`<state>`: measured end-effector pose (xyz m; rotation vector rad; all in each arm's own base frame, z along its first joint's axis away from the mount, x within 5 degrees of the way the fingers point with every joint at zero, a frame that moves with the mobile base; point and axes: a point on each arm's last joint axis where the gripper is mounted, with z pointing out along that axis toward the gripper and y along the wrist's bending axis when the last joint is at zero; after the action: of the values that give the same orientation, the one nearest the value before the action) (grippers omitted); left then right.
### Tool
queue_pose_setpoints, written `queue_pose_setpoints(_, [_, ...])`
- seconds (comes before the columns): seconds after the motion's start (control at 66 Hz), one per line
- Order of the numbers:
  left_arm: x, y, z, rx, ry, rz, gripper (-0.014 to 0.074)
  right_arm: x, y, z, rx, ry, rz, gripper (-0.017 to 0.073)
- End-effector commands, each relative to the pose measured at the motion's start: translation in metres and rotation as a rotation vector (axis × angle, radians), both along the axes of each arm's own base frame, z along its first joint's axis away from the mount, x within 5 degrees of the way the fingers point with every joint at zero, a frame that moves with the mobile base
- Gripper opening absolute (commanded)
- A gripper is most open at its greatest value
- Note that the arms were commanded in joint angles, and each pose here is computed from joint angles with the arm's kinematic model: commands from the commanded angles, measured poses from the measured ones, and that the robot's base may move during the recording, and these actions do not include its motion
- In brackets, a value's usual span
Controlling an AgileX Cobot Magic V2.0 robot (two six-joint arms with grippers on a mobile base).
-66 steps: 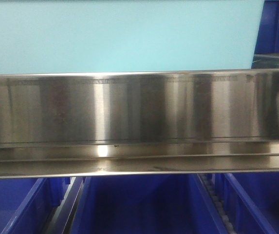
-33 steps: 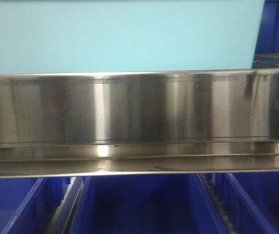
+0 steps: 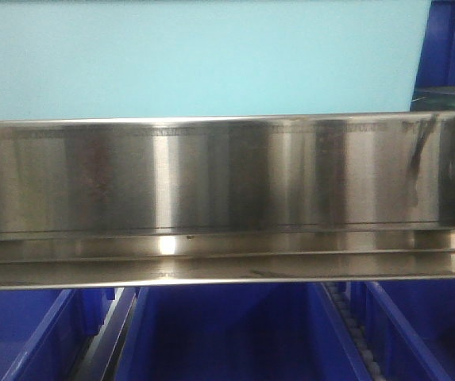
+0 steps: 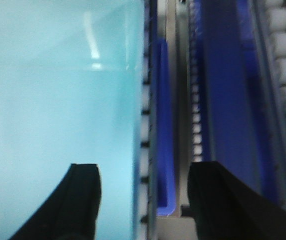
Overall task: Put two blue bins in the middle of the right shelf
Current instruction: 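Close both grippers on opposite side walls of the teal bin, then lift the teal bin with both grippers and pull it off the shelf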
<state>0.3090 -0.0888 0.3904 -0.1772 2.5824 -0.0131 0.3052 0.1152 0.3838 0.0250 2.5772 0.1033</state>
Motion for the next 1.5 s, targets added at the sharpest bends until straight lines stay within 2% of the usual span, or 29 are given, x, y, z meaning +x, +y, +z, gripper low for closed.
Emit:
queue_pose_setpoints(0.0, [0.007,0.005,-0.006,-0.058,0.041,-0.008,0.0360,0.001,0.002,-0.007,0.017,0.035,-0.001,0.0249])
queue_pose_setpoints(0.091, [0.012,0.008,-0.012,-0.087,0.071,-0.004,0.0313,0.006,0.000,-0.015,0.043,0.047,-0.014,0.0219])
queue_pose_setpoints(0.258, [0.017,0.001,-0.026,-0.086,0.107,-0.044,0.0306,0.017,-0.003,-0.023,0.084,0.050,-0.036,0.0203])
queue_pose_setpoints(0.485, [0.019,0.000,-0.041,-0.073,0.144,-0.043,0.0306,0.026,0.000,-0.035,0.066,0.079,-0.024,0.0203])
queue_pose_setpoints(0.697, [0.019,0.000,-0.043,-0.068,0.140,-0.059,0.0306,0.027,0.001,-0.038,0.064,0.085,-0.020,0.0201])
queue_pose_setpoints(0.788, [0.020,-0.001,-0.043,-0.074,0.143,-0.060,0.0302,0.027,0.001,-0.038,0.058,0.090,-0.014,0.0128])
queue_pose_setpoints(0.849, [0.020,-0.001,-0.043,-0.073,0.143,-0.060,0.0269,0.027,0.001,-0.038,0.058,0.090,-0.014,0.0031])
queue_pose_setpoints(0.864, [0.020,-0.001,-0.043,-0.073,0.143,-0.060,0.0253,0.027,0.001,-0.038,0.058,0.090,-0.014,-0.0018])
queue_pose_setpoints(0.94, [0.020,-0.001,-0.043,-0.073,0.143,-0.060,0.0137,0.027,0.001,-0.038,0.058,0.090,-0.014,-0.0167])
queue_pose_setpoints(1.076, [0.018,-0.005,-0.044,-0.101,0.155,-0.104,-0.0115,0.027,0.001,-0.038,0.058,0.090,-0.014,-0.0157])
queue_pose_setpoints(1.228, [0.016,-0.009,-0.042,-0.107,0.155,-0.119,-0.0111,0.028,0.000,-0.026,0.049,0.061,-0.014,-0.0157])
queue_pose_setpoints(1.274, [0.015,-0.011,-0.039,-0.093,0.151,-0.125,-0.0111,0.027,0.000,-0.019,0.045,0.048,-0.011,-0.0157])
queue_pose_setpoints(1.365, [0.009,-0.014,-0.027,-0.087,0.108,-0.140,-0.0111,0.026,0.004,-0.003,0.029,0.009,0.001,-0.0157])
queue_pose_setpoints(1.486, [0.000,-0.021,0.000,-0.089,0.013,-0.165,-0.0111,0.021,0.010,0.019,-0.026,-0.062,0.024,-0.0157])
